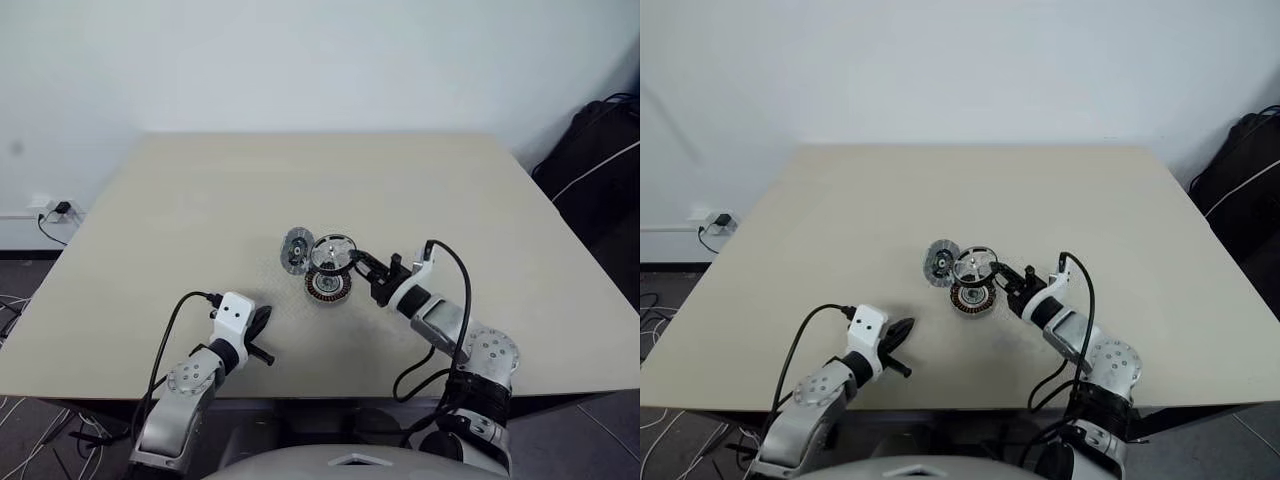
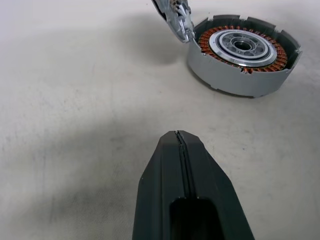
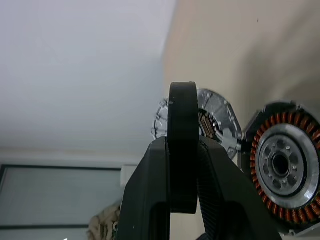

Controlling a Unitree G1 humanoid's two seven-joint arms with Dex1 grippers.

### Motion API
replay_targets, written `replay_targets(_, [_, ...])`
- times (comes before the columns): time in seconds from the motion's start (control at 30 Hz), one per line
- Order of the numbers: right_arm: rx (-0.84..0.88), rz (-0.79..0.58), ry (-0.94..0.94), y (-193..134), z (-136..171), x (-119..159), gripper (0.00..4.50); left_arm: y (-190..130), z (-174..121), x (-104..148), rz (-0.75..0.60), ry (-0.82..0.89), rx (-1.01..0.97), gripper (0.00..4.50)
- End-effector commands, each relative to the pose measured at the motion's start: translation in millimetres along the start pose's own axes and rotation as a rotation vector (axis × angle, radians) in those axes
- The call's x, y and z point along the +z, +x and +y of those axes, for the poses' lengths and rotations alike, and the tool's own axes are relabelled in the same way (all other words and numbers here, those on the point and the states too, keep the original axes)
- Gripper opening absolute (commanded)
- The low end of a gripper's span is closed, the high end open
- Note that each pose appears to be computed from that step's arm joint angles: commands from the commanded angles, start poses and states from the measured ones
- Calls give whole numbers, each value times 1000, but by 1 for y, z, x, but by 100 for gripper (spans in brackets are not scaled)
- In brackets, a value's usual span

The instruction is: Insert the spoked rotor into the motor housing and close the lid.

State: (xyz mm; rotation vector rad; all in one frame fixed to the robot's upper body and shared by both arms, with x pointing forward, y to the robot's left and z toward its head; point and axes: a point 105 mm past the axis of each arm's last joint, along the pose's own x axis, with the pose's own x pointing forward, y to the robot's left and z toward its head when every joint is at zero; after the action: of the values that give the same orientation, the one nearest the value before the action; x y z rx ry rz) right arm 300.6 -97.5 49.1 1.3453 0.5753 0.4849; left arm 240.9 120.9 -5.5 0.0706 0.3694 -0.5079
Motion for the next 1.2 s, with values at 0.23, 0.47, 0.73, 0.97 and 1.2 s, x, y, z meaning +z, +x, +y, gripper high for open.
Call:
replay_targets(0.23, [0,90,85,18,-17,-51,42,-4,4,14,-43,20,14,0])
replay_targets(0.47, [-24,70,74,19,-26,-47,42,-4,5,15,-44,18,22,0])
replay_targets(0.73, [45,45,63,18,-15,-39,42,-2,4,15,-46,14,21,0])
replay_targets(0.97, [57,17,61,16,-16,-31,42,-2,4,16,-50,13,21,0])
replay_targets(1.2, [33,-14,49,15,-22,-22,42,-2,3,16,-53,12,19,0])
